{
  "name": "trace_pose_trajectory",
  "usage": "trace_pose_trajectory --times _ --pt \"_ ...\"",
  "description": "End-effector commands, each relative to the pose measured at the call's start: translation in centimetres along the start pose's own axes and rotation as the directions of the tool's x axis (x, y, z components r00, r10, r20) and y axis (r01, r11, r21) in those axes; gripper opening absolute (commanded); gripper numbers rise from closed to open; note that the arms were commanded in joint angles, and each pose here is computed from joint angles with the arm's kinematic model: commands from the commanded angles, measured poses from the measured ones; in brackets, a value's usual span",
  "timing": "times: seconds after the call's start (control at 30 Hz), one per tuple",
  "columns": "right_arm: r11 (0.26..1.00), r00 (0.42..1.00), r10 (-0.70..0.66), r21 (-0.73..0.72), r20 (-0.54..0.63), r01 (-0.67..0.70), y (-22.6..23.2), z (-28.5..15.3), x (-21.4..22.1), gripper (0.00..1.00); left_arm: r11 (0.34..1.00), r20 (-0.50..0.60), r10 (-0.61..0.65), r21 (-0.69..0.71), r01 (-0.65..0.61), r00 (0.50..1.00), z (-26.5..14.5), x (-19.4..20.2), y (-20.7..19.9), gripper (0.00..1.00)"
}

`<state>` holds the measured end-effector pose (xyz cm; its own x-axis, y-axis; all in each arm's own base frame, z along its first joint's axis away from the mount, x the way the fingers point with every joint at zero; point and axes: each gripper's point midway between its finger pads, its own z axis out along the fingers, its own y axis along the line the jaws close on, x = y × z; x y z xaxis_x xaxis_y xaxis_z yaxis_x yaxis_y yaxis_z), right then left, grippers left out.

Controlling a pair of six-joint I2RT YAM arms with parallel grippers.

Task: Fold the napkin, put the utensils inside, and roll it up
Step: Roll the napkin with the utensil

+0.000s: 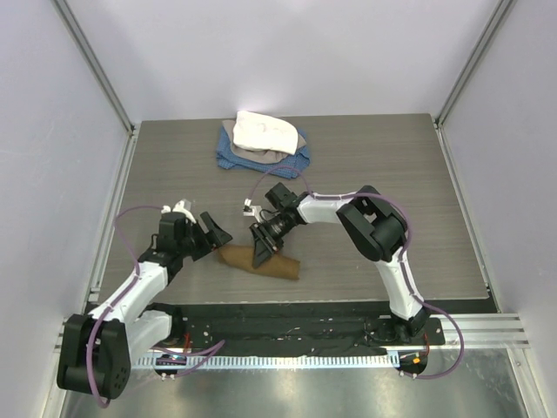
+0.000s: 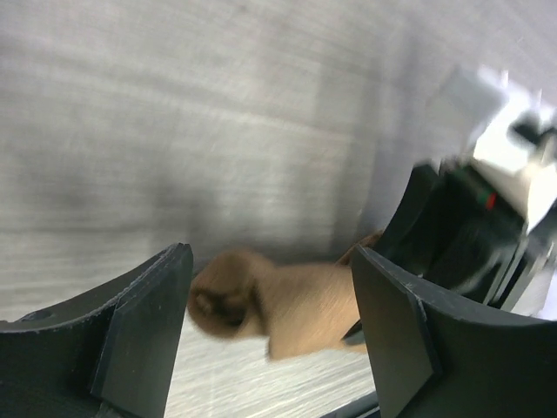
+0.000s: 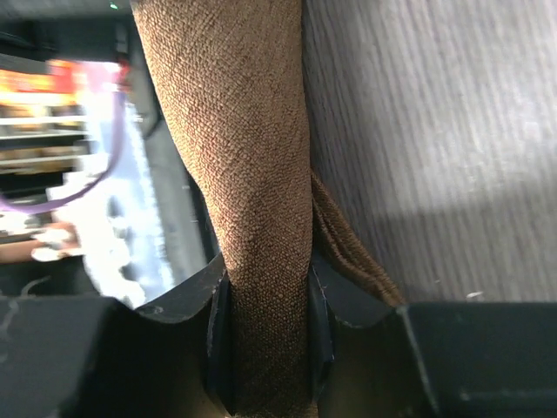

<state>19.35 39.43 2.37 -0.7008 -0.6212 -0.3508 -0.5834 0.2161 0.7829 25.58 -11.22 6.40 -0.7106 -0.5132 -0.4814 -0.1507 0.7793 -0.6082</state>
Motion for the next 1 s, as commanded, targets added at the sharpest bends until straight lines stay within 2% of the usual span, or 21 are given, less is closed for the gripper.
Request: trace_pose_trajectory --times 0.0,0.2,0.3,0.33,0.37,0.4,0.47,0.5,0.57,0.6,0.7,0.8,0.83,0.97 --pt "0.981 0.981 0.182 -0.047 -0.072 -0.186 -1.8 0.6 2.3 0.35 0.997 0.016 0.019 0.073 -0.02 1.0 -0.2 0.3 -0.7 0.77" --pt "0.974 0.972 0.22 -0.037 -0.078 -0.223 -3.2 1.2 2.3 0.36 0.988 0.018 0.0 0.155 -0.003 1.0 0.6 1.1 -1.3 0.72" --pt "0.974 0.972 0.223 -0.019 -0.069 -0.225 -3.6 1.0 2.1 0.36 0.988 -0.002 -0.004 0.152 0.004 1.0 1.2 1.5 -1.0 0.61" --pt "0.975 0.973 0.223 -0.011 -0.06 -0.224 -3.6 0.8 1.8 0.39 0.989 -0.008 -0.004 0.145 0.005 1.0 1.4 1.7 -0.7 0.52" --pt "0.976 0.975 0.217 0.0 -0.049 -0.217 -3.4 0.4 1.4 0.4 0.991 -0.019 -0.005 0.132 0.008 1.0 1.6 1.9 -0.4 0.47" --pt "0.978 0.977 0.209 0.026 -0.035 -0.208 -3.5 0.1 1.1 0.42 0.993 -0.023 -0.006 0.12 0.009 1.0 1.8 1.9 -0.2 0.37" --pt "0.982 0.983 0.181 0.057 0.006 -0.181 -2.9 -1.4 -0.3 0.49 0.997 -0.044 -0.009 0.076 0.012 0.999 2.1 2.1 0.5 0.28" --pt "0.981 0.986 0.167 0.095 0.026 -0.169 -2.9 -2.0 -0.8 0.5 0.998 -0.047 -0.011 0.063 0.014 0.999 2.1 2.0 0.6 0.19" --pt "0.979 0.99 0.13 0.155 0.049 -0.136 -2.5 -3.2 -1.7 0.57 0.999 -0.05 -0.011 0.044 0.014 0.999 2.3 1.7 0.7 0.11" --pt "0.98 0.994 0.08 0.179 0.077 -0.092 -1.4 -4.4 -2.8 0.59 0.999 -0.059 -0.016 0.034 0.018 0.998 2.4 1.8 0.9 0.06" --pt "0.958 0.989 -0.056 0.285 0.135 0.015 0.3 -7.1 -4.8 0.67 1.0 -0.085 -0.021 0.022 0.023 0.996 2.6 2.0 0.9 0.03" --pt "0.903 0.972 -0.187 0.415 0.139 0.114 0.6 -8.4 -5.6 0.77 1.0 -0.105 -0.018 0.023 0.02 0.994 2.8 2.0 0.7 0.0" --pt "0.859 0.956 -0.259 0.485 0.138 0.163 0.7 -9.5 -6.2 0.79 1.0 -0.122 -0.022 0.016 0.024 0.992 2.9 2.3 0.9 0.0" --pt "0.733 0.884 -0.449 0.62 0.129 0.281 1.6 -9.7 -6.8 0.88 1.0 -0.159 -0.026 0.007 0.027 0.987 3.1 2.4 0.7 0.0"
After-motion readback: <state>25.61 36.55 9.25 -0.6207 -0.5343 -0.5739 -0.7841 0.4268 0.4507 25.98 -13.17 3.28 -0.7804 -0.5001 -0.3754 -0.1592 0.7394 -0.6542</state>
